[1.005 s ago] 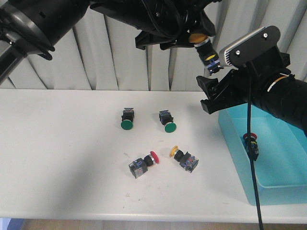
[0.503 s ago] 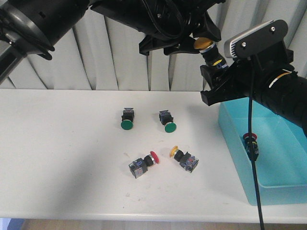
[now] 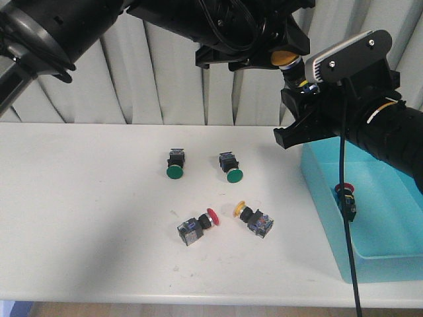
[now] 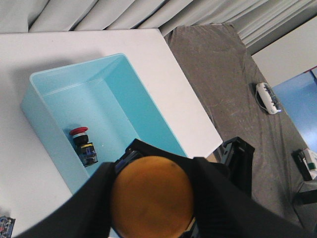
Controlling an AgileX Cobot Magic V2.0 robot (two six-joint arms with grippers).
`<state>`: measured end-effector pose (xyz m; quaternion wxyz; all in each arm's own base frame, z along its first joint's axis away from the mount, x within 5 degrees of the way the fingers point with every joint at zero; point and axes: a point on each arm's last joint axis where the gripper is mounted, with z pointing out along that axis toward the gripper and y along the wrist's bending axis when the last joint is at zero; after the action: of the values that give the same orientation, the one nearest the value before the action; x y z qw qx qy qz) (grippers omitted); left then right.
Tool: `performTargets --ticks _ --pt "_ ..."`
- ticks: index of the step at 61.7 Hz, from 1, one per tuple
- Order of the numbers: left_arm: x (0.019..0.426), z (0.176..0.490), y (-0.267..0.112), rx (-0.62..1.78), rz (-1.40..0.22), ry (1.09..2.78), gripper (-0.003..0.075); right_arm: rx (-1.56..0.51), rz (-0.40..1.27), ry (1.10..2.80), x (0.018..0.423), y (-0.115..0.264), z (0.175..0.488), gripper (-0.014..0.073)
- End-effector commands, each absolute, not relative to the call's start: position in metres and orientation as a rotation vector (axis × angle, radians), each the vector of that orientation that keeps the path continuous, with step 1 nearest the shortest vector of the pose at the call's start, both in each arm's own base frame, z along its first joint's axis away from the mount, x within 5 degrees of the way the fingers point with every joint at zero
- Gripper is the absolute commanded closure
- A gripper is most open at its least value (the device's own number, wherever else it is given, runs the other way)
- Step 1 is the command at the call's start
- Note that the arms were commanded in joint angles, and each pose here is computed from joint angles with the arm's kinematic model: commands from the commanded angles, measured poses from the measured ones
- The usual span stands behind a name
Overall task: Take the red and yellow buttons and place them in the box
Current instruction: 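Grasp the yellow button with the right gripper and open the left gripper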
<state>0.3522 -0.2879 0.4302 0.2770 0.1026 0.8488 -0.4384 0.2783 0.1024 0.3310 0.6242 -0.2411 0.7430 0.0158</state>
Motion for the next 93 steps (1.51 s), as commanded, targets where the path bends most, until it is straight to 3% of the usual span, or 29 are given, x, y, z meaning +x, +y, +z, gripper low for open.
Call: performTargets --ticks 1,18,25,41,48,55,69,76,84,93 --pt "0.333 0.466 -0.278 0.327 -1.209 2.164 0.0674 -0.471 0.038 1.581 0.277 0.099 0.357 0.0599" --pt "0.331 0.464 -0.277 0.408 -1.169 2.164 0.0627 -0.471 0.039 1.582 0.277 0.099 0.357 0.0599" --pt "0.331 0.464 -0.278 0.493 -1.124 2.124 0.0537 -0.471 0.039 1.582 0.277 0.099 0.357 0.0599" --pt "0.331 0.464 -0.278 0.538 -1.099 2.107 0.0223 -0.472 0.039 1.584 0.277 0.099 0.356 0.0599" --pt "0.332 0.465 -0.278 0.527 -1.101 2.092 0.0168 -0.478 0.041 1.597 0.277 0.099 0.355 0.0597" --pt "0.334 0.467 -0.278 0.514 -1.103 2.070 0.0166 -0.479 0.041 1.603 0.277 0.099 0.355 0.0595" --pt "0.332 0.468 -0.277 0.578 -1.065 2.047 0.0204 -0.525 -0.020 1.588 0.278 0.095 0.355 0.0591" --pt "0.329 0.470 -0.274 0.681 -0.996 2.007 0.0280 -0.408 -0.015 1.628 0.283 0.077 0.354 0.0587" --pt "0.327 0.473 -0.266 0.757 -0.847 1.980 0.0456 -0.236 -0.026 1.696 0.289 0.044 0.352 0.0585" --pt "0.329 0.479 -0.252 0.761 -0.626 1.968 0.0732 -0.164 -0.055 1.777 0.293 0.017 0.351 0.0582"
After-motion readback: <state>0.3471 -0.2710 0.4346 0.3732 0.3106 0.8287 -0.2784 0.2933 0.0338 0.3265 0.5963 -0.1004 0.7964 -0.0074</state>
